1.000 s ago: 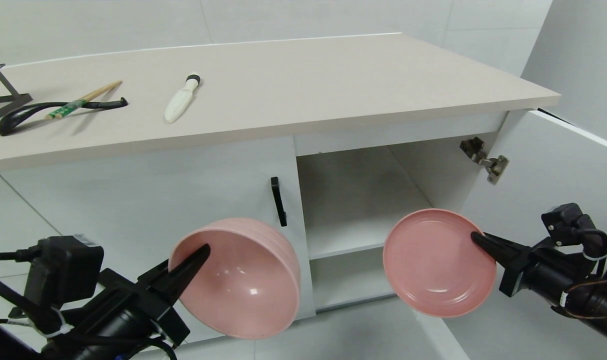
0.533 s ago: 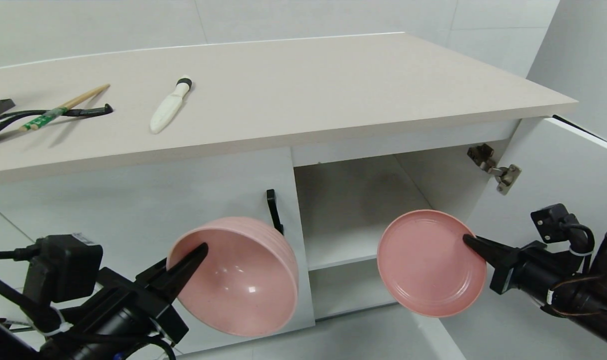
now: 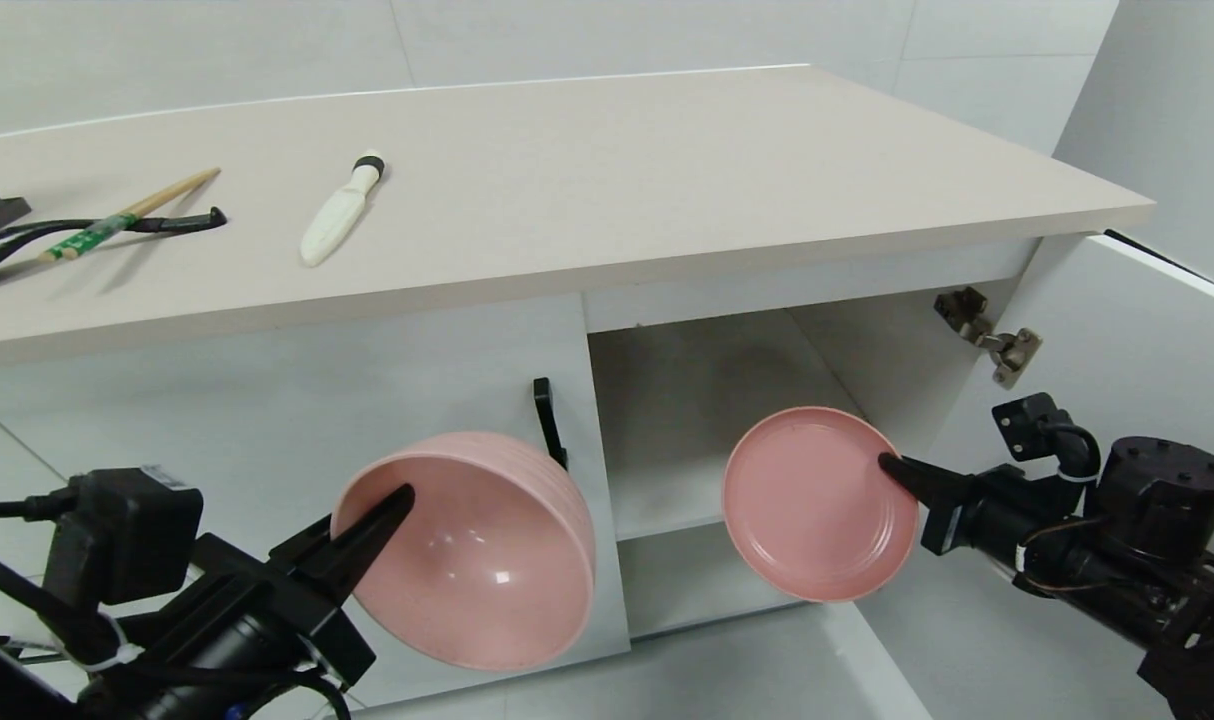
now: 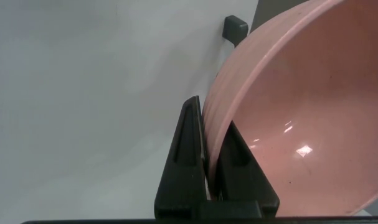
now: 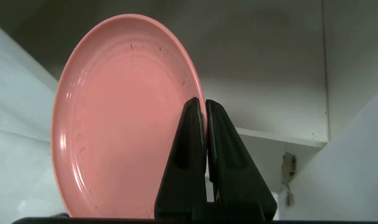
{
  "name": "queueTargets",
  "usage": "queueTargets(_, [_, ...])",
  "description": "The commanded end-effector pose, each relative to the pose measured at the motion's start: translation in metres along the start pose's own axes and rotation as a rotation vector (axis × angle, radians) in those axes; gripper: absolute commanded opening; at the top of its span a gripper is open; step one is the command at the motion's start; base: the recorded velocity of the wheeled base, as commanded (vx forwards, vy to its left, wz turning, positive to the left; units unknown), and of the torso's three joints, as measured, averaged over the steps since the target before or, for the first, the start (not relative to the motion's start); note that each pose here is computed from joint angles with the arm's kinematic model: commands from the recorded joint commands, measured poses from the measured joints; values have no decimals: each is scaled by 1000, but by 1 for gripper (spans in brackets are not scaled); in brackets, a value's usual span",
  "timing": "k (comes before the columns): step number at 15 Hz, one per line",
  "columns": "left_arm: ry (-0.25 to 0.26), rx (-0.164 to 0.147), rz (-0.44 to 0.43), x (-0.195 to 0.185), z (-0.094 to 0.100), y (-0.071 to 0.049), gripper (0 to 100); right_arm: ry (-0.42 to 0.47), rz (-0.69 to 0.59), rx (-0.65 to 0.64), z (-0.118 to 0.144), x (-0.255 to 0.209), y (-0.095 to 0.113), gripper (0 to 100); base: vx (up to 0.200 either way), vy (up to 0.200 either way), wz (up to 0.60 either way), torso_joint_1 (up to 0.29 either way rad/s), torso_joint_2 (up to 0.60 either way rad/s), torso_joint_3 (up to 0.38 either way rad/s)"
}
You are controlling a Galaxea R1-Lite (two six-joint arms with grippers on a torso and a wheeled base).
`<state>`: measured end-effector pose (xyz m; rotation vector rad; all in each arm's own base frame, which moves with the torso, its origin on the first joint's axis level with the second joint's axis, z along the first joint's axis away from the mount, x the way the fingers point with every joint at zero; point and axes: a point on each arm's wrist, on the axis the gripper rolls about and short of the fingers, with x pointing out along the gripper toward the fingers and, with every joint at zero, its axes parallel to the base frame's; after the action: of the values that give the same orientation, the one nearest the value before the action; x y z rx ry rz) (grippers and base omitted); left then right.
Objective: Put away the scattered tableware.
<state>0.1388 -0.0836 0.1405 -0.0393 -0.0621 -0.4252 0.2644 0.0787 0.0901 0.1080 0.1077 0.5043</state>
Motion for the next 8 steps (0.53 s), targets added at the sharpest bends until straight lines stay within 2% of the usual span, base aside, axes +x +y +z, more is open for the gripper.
queueTargets(1, [-11, -1, 15, -3, 3, 3, 0, 9, 11, 40, -7, 15, -1, 0, 0, 0, 0, 0, 0, 0])
queueTargets(2, [-1, 2, 26, -4, 2, 5, 0, 18, 11, 43, -10, 18, -2, 0, 200, 0, 0, -2, 7, -2])
queueTargets(8, [-5, 3, 20, -7, 4, 4, 0, 40, 16, 47, -17, 21, 0, 0, 0, 0, 0, 0, 0, 0])
